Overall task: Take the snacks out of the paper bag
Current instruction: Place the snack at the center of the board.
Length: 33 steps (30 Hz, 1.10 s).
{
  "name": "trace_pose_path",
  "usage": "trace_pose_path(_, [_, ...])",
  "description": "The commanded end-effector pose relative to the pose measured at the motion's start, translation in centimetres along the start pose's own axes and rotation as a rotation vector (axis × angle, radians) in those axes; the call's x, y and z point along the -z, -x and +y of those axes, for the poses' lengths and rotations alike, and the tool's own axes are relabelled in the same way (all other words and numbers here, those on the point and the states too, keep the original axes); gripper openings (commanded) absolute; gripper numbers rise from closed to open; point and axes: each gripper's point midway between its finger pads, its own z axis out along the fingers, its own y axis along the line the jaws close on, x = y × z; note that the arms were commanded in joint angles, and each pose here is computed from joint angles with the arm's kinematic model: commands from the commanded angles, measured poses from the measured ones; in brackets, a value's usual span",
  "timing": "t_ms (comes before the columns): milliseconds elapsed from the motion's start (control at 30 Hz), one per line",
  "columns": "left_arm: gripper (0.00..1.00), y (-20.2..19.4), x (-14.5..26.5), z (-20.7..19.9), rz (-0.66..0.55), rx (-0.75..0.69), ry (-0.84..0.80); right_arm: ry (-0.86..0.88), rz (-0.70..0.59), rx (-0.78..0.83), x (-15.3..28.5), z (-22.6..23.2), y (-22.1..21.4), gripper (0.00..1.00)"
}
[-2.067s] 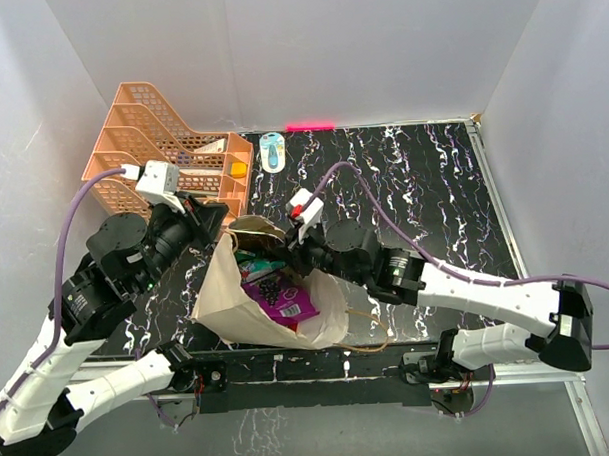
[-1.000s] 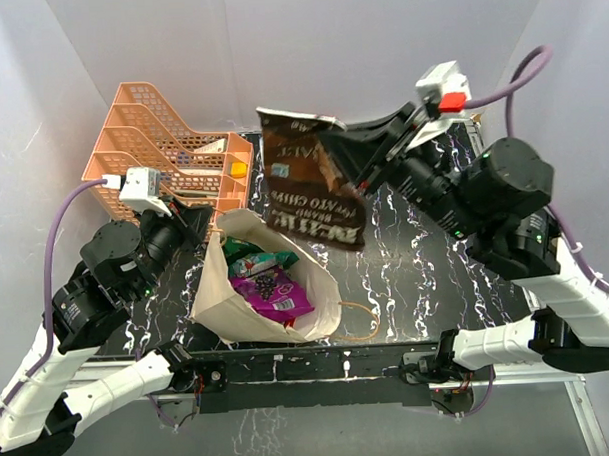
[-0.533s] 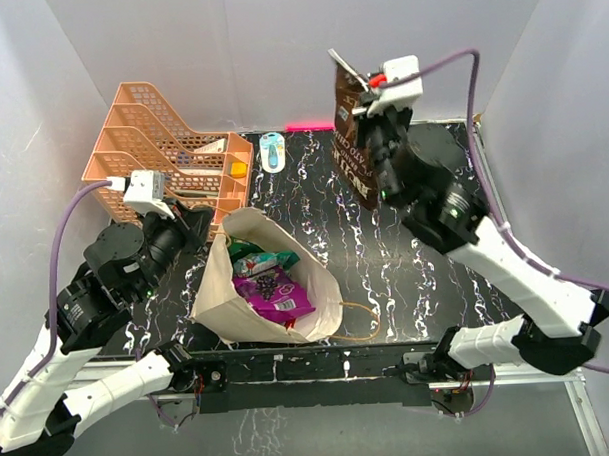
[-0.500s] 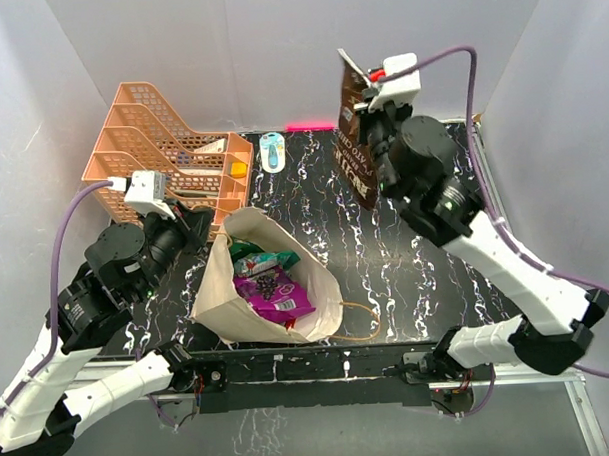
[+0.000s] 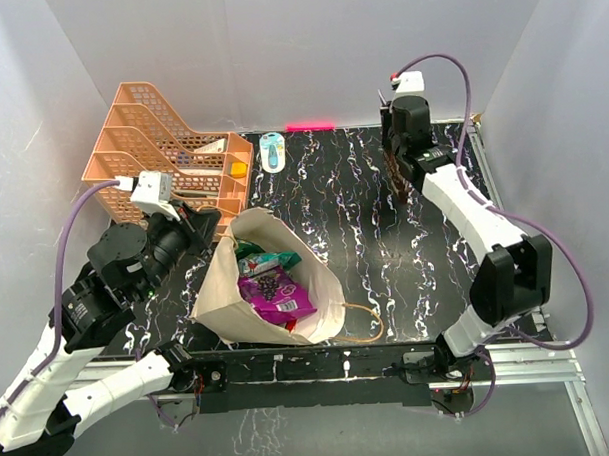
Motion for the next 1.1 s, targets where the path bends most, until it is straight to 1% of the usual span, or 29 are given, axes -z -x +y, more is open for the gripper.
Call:
trace_pose_path(0, [0.0, -0.5, 0.1, -0.2, 0.005, -0.003, -0.024, 0.159, -0.09, -0.112, -1.2, 3.5, 3.1, 0.08])
trace_pose_path(167, [0.0, -0.8, 0.3, -0.1, 0.014, -0.001, -0.027, 0.264, -0.069, -0.208, -3.9, 4.6, 3.1, 0.08])
trace_pose_path(233, [0.0, -0.7, 0.3, -0.2, 0.011, 0.001, -0.028, 0.304, -0.052, -0.28, -5.2, 3.2, 2.5, 0.08])
trace_pose_path(300, [0.0, -0.5, 0.4, -0.2, 0.007, 0.007, -0.03, 0.315, -0.023, -0.354, -6.4, 0.2, 1.1, 0.08])
trace_pose_path(333, [0.0, -0.4, 0.4, -0.3, 0.006, 0.01, -0.034, 0.31, 0.015, -0.37, -7.8, -1.4, -1.1, 0.07])
trace_pose_path(467, [0.0, -0.5, 0.1, -0.7, 0.013, 0.015, -0.047, 0.293, 0.121, -0.352, -10.7, -7.0, -7.4, 0.08])
trace_pose_path(533, [0.0, -0.5, 0.0, -0.9, 0.023, 0.013, -0.05, 0.32, 0.187, -0.385, -11.1, -9.3, -10.6, 0.08])
trace_pose_path(600, [0.0, -0.5, -0.1, -1.1, 0.028, 0.012, -0.053, 0.311, 0.228, -0.421, -11.1, -11.8, -13.5, 0.08])
trace_pose_path(767, [0.0, -0.5, -0.5, -1.4, 0.035, 0.01, -0.063, 0.202, 0.296, -0.426, -11.2, -16.2, -19.1, 0.08])
trace_pose_path(867, [0.0, -1.0, -0.8, -1.7, 0.049, 0.016, -0.072, 0.093, 0.311, -0.423, -11.3, -18.7, -20.8, 0.1])
trace_pose_path(933, [0.0, -1.1, -0.9, -1.9, 0.054, 0.023, -0.078, -0.017, 0.354, -0.414, -11.1, -20.4, -22.4, 0.15])
trace_pose_path(1000, [0.0, -1.1, -0.9, -2.1, 0.055, 0.032, -0.087, -0.181, 0.441, -0.42, -10.0, -22.6, -24.6, 0.28])
trace_pose_path(1067, [0.0, -1.1, -0.9, -2.2, 0.055, 0.038, -0.091, -0.291, 0.514, -0.425, -8.3, -23.6, -26.3, 0.35])
